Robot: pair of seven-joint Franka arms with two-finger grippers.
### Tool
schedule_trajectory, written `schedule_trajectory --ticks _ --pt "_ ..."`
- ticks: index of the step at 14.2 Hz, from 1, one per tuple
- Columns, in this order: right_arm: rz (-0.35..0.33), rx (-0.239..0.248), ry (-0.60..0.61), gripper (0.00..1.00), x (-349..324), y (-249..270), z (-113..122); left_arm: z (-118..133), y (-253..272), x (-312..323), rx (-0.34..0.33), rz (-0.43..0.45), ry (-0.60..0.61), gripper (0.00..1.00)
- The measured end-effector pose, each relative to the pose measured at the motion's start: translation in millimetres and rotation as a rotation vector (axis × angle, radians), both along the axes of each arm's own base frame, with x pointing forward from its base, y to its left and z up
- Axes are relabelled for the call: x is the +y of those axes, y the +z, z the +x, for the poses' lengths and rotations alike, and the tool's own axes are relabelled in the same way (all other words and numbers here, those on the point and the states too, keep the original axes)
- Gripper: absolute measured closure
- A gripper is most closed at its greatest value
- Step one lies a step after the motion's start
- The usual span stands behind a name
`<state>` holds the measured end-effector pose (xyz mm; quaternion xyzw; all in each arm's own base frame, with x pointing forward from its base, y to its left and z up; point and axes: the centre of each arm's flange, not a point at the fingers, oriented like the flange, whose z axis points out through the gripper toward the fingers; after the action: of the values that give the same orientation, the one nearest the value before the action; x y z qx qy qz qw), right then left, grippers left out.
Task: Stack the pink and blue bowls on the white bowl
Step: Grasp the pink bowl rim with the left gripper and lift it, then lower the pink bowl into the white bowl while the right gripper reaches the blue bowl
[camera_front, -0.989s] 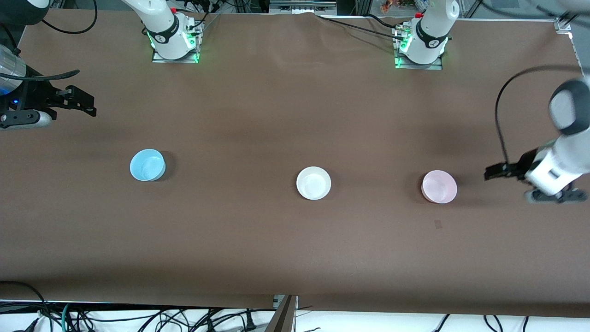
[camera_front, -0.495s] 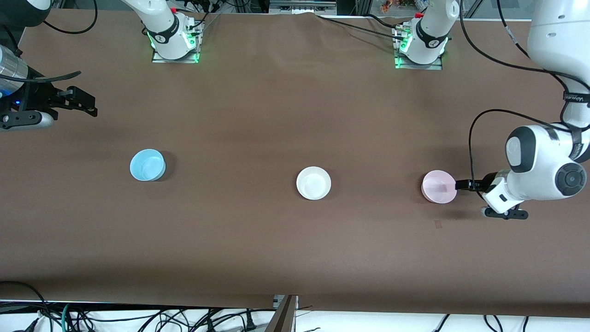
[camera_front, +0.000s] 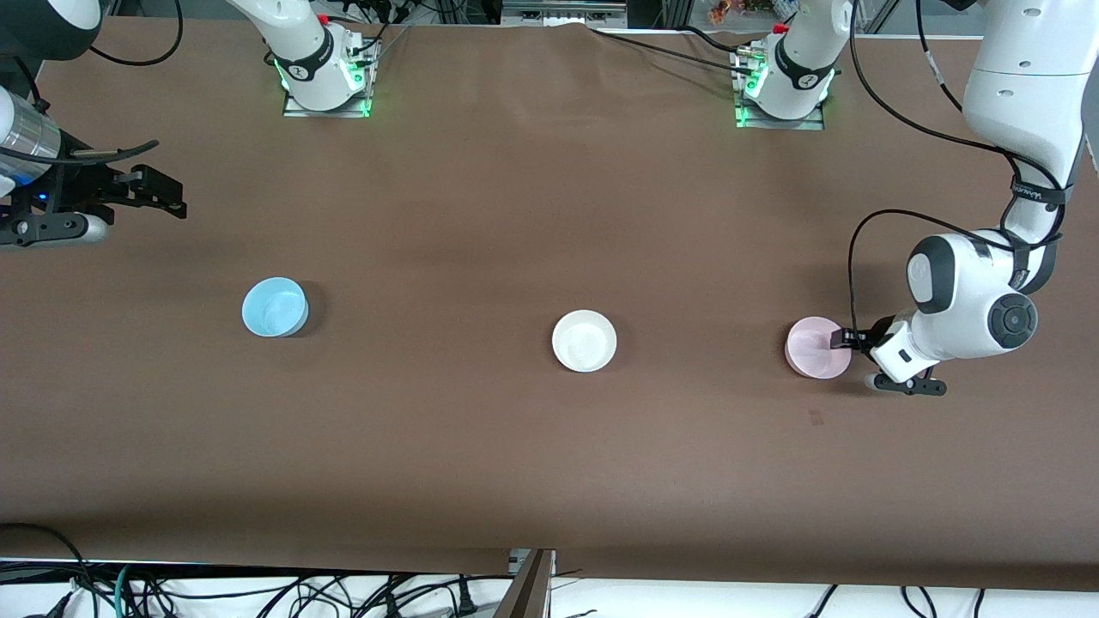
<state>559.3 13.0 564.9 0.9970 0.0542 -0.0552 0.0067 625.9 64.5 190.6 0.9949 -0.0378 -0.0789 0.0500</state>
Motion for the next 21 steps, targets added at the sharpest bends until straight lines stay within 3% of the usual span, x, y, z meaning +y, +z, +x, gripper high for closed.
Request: schedule_trajectory --ticks 5,9,13,17,21 --pt "-0.004 0.044 -0.003 0.0 0.0 -24.2 8.9 1.8 3.5 -0.6 -0.013 -0.006 -0.035 0.96" --pt "-0.002 0.047 -0.011 0.0 -3.0 -26.1 10.0 11.1 17.9 -0.3 -0.042 -0.005 -0.044 0.97" --pt "0.03 0.072 -0.014 0.0 3.3 -42.5 16.1 38.8 77.0 -33.7 -0.032 -0.042 -0.083 0.97" --pt "0.027 0.147 -0.005 0.0 11.3 -103.8 36.0 51.9 120.5 -140.7 -0.044 -0.072 -0.002 0.97" --pt "0.025 0.11 0.06 0.0 -14.3 -168.2 62.1 38.2 134.6 -276.1 -0.036 -0.068 0.086 0.97"
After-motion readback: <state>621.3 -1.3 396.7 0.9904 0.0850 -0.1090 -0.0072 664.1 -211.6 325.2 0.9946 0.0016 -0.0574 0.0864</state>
